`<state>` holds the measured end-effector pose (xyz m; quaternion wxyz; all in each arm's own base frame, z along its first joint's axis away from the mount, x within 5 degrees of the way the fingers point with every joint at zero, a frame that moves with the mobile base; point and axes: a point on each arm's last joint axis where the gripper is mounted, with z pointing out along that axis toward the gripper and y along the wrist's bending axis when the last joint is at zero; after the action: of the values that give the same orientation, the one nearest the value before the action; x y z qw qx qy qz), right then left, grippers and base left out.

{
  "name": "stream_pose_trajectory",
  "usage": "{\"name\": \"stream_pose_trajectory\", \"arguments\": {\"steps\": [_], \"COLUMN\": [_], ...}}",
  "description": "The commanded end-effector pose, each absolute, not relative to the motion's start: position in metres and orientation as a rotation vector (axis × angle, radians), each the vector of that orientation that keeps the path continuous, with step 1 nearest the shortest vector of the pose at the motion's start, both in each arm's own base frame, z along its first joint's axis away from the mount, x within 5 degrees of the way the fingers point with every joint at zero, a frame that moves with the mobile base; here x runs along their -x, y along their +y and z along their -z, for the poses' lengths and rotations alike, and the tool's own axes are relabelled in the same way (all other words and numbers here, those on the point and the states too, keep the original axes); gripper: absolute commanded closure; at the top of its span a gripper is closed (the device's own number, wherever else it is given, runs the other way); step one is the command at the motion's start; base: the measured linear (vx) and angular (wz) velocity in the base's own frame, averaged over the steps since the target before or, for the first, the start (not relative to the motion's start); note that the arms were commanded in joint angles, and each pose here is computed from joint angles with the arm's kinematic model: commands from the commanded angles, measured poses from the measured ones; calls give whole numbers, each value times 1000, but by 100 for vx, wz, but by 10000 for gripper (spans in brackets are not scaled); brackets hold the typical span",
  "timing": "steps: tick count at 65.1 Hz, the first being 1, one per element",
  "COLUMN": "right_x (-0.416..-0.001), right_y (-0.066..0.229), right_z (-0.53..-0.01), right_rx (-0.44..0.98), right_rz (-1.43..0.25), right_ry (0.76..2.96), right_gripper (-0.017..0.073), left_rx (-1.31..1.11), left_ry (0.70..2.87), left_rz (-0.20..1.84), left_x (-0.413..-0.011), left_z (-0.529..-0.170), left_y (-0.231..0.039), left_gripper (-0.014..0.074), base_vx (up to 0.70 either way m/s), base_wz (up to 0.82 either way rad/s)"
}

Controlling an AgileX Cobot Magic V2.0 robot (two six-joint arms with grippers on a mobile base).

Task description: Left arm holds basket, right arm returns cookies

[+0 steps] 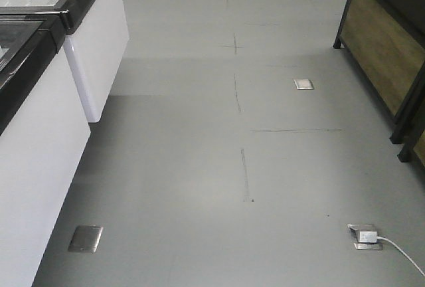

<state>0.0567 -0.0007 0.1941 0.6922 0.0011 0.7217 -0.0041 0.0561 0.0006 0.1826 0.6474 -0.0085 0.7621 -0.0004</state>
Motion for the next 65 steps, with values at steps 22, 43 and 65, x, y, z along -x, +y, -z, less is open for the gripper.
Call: {"name": "stream_pose_trajectory", "arguments": {"steps": [22,43,65], "right_x": [-56,-56,-56], "right_y": [0,0,0], "right_z": [-195,-195,-195], "right_rx": [10,10,10], "right_rz": [16,16,16], "right_ry": [1549,1549,1549], "right_gripper": [565,565,565], "left_rx": [21,21,21], "left_ry": [1609,1609,1609], "left_rz": [3,3,3], "left_x": [-54,-54,-54], "left_z": [-202,-202,-202], "left_y": [1,1,1], "left_gripper": [599,599,599], "base_vx": [0,0,0], "base_wz": [0,0,0]}}
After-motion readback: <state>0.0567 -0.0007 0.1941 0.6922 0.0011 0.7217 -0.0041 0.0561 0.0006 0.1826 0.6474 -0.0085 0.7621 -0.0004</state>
